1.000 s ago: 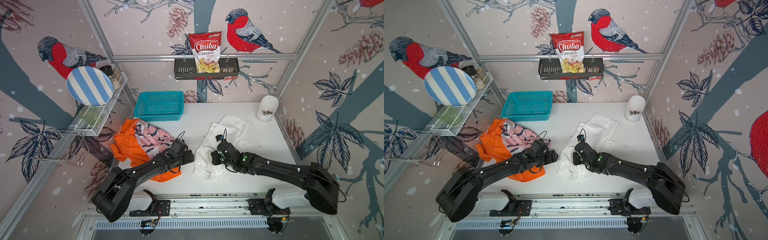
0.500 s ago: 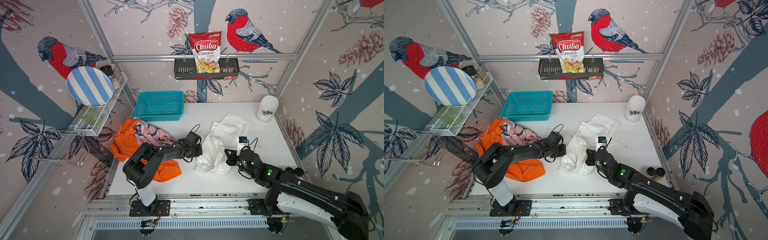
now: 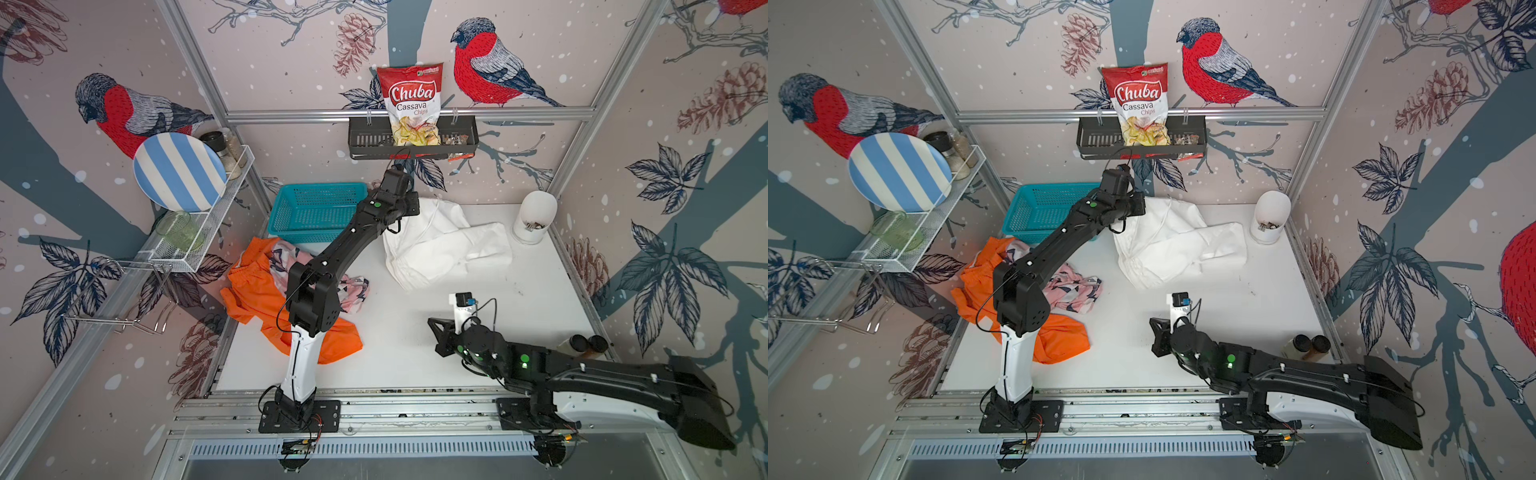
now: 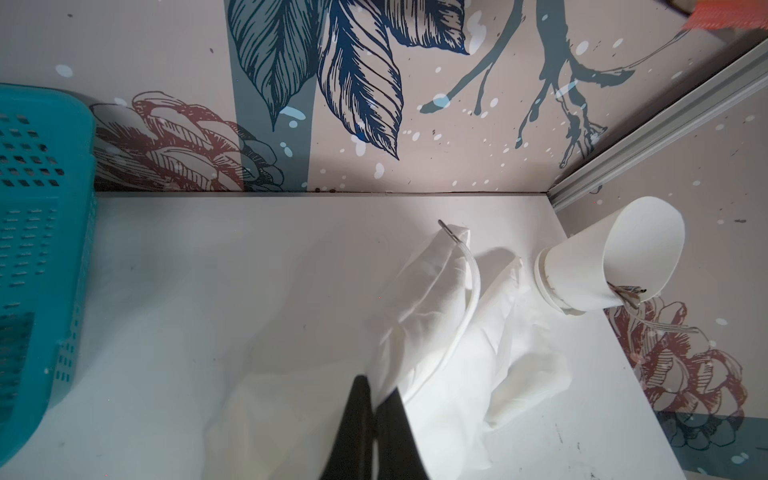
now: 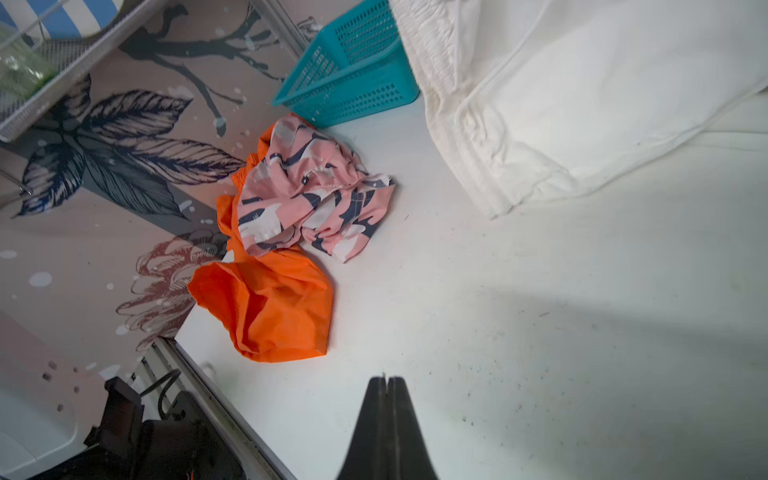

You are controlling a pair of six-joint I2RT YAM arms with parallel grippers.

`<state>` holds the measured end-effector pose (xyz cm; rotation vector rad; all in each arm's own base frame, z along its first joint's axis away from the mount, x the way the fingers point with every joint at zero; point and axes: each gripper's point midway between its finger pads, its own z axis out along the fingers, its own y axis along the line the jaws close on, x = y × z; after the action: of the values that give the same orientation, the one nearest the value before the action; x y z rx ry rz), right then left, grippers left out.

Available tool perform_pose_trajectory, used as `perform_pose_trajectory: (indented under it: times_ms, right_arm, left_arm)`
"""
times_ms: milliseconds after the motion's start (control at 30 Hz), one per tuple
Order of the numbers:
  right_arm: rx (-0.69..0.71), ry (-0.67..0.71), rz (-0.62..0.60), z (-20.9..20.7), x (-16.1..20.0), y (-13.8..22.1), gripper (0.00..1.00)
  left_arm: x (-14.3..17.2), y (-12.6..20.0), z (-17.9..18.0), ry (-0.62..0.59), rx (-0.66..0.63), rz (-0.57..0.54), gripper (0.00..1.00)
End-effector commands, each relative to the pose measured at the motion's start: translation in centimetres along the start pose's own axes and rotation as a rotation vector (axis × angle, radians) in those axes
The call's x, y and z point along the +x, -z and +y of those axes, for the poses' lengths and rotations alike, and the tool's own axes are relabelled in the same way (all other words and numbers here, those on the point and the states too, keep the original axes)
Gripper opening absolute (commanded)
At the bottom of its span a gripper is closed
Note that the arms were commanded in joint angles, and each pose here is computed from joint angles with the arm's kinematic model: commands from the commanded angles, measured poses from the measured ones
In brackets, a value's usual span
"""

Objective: Roll up the shorts
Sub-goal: Flatten out the shorts at the center of the board.

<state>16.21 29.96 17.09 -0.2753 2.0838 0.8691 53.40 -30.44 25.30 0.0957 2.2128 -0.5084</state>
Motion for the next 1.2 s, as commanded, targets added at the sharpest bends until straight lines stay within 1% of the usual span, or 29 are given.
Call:
perform_pose_trajectory:
  times_ms: [0, 33, 67, 133, 167, 233, 300, 367, 433, 467, 533, 567, 667, 733, 833, 933, 1067, 1133, 1167]
  right_arm:
    - [-0.028, 0.025, -0.039, 2.3, -2.4, -1.4, 0.06]
    - [-0.005, 0.020, -0.020, 1.5, -2.7, -1.9, 0.13]
    - [0.022, 0.000, -0.003, 0.1, -3.2, -2.4, 0.16]
    - [0.050, -0.030, 0.014, -2.3, -4.2, -3.0, 0.21]
    - [0.066, -0.042, 0.022, -3.5, -4.7, -3.2, 0.25]
    - [0.133, -0.057, 0.012, -6.3, -5.7, -3.4, 0.29]
    - [0.211, -0.068, 0.016, -9.7, -6.8, -3.7, 0.35]
    - [0.304, -0.099, 0.029, -13.8, -7.8, -3.9, 0.40]
    - [0.387, -0.143, 0.048, -17.7, -8.7, -3.9, 0.43]
    - [0.436, -0.166, 0.064, -19.9, -8.9, -3.9, 0.45]
    - [0.485, -0.204, 0.075, -22.8, -9.6, -4.0, 0.47]
    - [0.482, -0.220, 0.078, -23.8, -9.9, -4.3, 0.48]
    - [0.464, -0.244, 0.082, -24.9, -10.8, -5.5, 0.49]
    - [0.453, -0.237, 0.094, -25.0, -11.0, -6.3, 0.49]
    - [0.444, -0.240, 0.111, -25.0, -10.8, -7.0, 0.49]
    - [0.451, -0.241, 0.119, -25.2, -10.3, -7.0, 0.49]
    - [0.469, -0.241, 0.137, -25.6, -9.2, -6.5, 0.49]
    - [0.478, -0.239, 0.140, -25.6, -9.0, -6.1, 0.49]
    - [0.486, -0.236, 0.140, -25.7, -9.0, -6.0, 0.49]
  left_arm:
    - [3.6, -0.7, 3.9, -0.046, -0.141, 0.143, 0.27]
    - [4.1, -0.7, 4.5, -0.046, -0.160, 0.146, 0.38]
    - [4.9, -0.6, 5.1, -0.045, -0.177, 0.155, 0.49]
    - [5.3, 0.4, 6.1, -0.028, -0.203, 0.133, 0.63]
    - [5.6, 1.1, 6.5, -0.019, -0.218, 0.121, 0.66]
    - [6.0, 2.3, 7.5, 0.002, -0.243, 0.111, 0.70]
    - [6.7, 3.2, 8.4, 0.021, -0.264, 0.127, 0.70]
    - [8.2, 3.8, 9.2, 0.044, -0.290, 0.162, 0.68]
    - [10.1, 3.7, 9.0, 0.084, -0.258, 0.204, 0.66]
    - [11.7, 3.4, 8.8, 0.109, -0.233, 0.237, 0.66]
    - [14.1, 3.0, 8.8, 0.166, -0.207, 0.279, 0.65]
    - [15.1, 2.8, 8.8, 0.192, -0.195, 0.289, 0.65]
    - [18.0, 1.9, 8.8, 0.263, -0.165, 0.327, 0.65]
    - [19.0, 1.0, 8.7, 0.282, -0.170, 0.344, 0.65]
    - [19.7, -0.6, 8.5, 0.297, -0.169, 0.359, 0.65]
    - [20.0, -1.8, 9.2, 0.280, -0.226, 0.370, 0.64]
    - [20.7, -2.6, 10.4, 0.236, -0.298, 0.392, 0.60]
    - [21.1, -2.7, 10.4, 0.213, -0.312, 0.401, 0.55]
    - [21.1, -2.8, 10.3, 0.197, -0.321, 0.401, 0.55]
